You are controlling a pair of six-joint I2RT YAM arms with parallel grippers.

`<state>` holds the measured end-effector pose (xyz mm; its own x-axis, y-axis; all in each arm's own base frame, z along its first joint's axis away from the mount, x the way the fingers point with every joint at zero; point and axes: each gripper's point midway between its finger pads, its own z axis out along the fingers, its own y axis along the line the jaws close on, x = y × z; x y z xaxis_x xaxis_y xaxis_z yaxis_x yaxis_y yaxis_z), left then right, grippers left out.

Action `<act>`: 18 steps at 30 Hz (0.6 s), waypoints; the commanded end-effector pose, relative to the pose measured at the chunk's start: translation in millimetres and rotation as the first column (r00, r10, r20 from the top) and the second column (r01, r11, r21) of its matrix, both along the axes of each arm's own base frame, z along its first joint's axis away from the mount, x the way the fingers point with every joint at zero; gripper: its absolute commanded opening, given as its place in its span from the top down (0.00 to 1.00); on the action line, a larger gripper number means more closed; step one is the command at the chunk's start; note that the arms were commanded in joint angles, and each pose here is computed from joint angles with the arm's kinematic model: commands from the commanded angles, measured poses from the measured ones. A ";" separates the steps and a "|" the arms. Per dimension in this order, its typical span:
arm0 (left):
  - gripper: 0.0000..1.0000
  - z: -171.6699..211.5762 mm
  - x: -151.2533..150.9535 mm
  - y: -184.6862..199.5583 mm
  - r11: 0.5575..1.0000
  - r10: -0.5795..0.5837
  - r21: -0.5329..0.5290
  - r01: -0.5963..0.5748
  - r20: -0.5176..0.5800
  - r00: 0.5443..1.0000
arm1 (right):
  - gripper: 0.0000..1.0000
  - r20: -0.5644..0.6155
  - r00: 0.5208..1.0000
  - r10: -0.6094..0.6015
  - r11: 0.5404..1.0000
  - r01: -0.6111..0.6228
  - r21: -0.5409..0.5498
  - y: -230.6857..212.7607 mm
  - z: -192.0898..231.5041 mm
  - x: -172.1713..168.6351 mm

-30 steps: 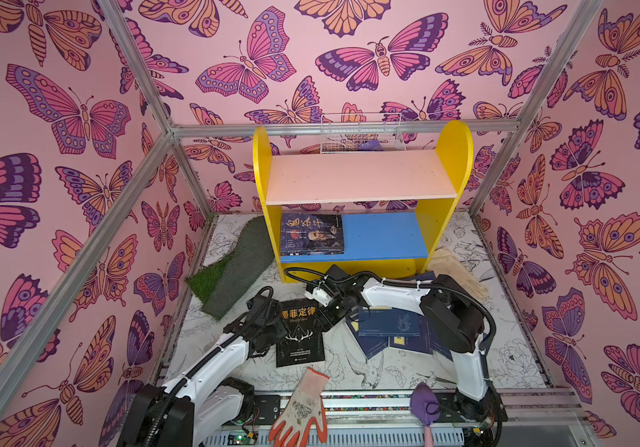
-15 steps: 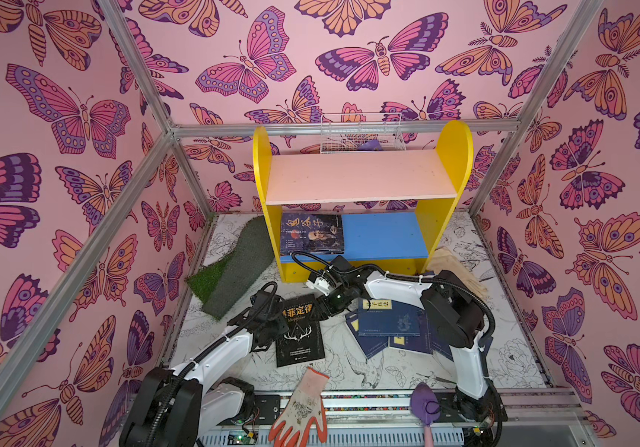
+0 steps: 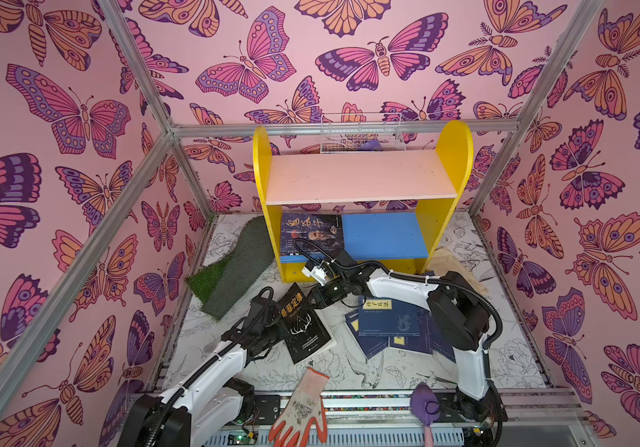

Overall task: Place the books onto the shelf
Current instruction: 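Grasp the black Murphy's Law book edges with both grippers and lift it upright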

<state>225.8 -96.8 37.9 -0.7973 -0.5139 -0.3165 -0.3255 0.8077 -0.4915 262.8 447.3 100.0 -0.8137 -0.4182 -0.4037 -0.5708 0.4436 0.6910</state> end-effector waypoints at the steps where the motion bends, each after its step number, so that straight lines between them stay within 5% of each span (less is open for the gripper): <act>1: 0.58 24.6 14.4 -11.4 0.997 0.006 -0.083 0.003 0.112 0.994 | 0.84 0.026 1.000 0.011 1.000 -0.011 0.005 4.0 -2.7 -0.9; 5: 0.45 26.2 9.7 -4.7 0.991 0.067 -0.122 -0.050 0.138 0.988 | 1.00 0.011 1.000 0.024 0.996 -0.025 0.090 -0.6 15.0 1.3; 10: 0.47 59.8 14.7 -3.1 0.967 0.109 -0.250 -0.053 0.218 0.970 | 1.00 0.008 0.995 0.099 0.965 -0.098 0.243 -17.5 57.5 -9.7; 18: 0.27 112.7 18.4 9.7 0.959 0.066 -0.284 0.015 0.274 0.959 | 1.00 -0.056 0.994 0.094 0.911 -0.063 0.408 -53.6 97.4 -6.0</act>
